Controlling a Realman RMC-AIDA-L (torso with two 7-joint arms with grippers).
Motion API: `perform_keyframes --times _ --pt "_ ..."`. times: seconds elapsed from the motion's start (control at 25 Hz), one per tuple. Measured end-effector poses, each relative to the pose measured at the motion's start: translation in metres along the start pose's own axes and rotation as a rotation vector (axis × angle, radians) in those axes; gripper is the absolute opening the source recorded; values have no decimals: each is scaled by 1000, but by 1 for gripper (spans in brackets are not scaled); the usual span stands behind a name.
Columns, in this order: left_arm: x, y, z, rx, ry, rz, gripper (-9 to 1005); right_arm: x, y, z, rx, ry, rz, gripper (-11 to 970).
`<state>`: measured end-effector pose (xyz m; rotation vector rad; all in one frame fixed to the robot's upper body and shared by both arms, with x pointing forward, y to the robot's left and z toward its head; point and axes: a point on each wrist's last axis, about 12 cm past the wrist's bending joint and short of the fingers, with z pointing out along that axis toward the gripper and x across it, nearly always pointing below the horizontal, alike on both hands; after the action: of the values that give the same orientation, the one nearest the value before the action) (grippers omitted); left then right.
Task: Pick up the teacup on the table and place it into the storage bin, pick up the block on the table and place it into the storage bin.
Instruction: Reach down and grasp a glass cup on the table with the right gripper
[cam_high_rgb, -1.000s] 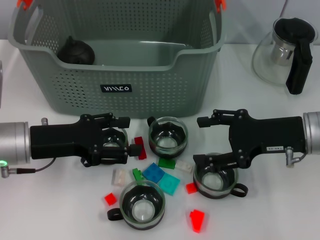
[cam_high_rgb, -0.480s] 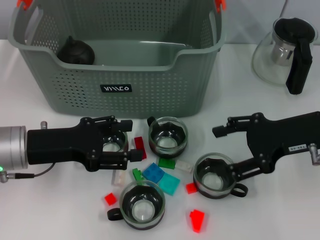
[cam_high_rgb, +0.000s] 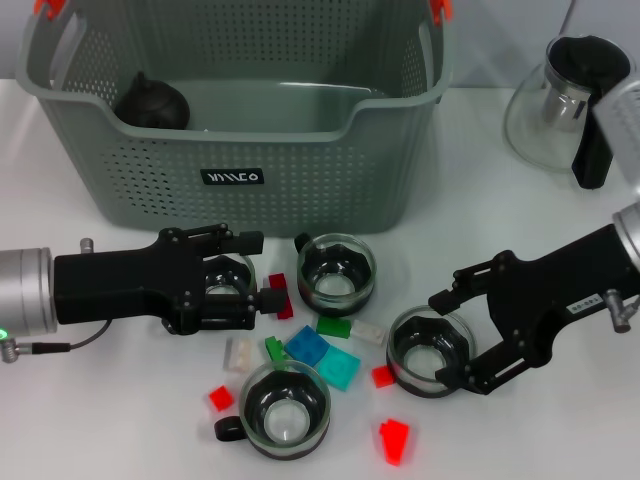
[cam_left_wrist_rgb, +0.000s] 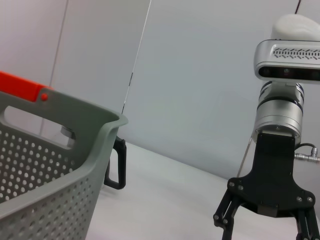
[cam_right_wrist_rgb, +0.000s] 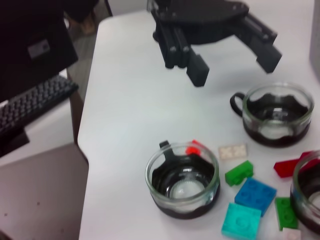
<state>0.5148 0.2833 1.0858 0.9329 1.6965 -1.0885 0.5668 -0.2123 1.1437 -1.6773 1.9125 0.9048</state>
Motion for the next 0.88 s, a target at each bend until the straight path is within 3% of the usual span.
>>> perform_keyframes --times 0.88 --pt "1 0 -3 -6 3 8 831 -21 -4 39 -11 290 14 912"
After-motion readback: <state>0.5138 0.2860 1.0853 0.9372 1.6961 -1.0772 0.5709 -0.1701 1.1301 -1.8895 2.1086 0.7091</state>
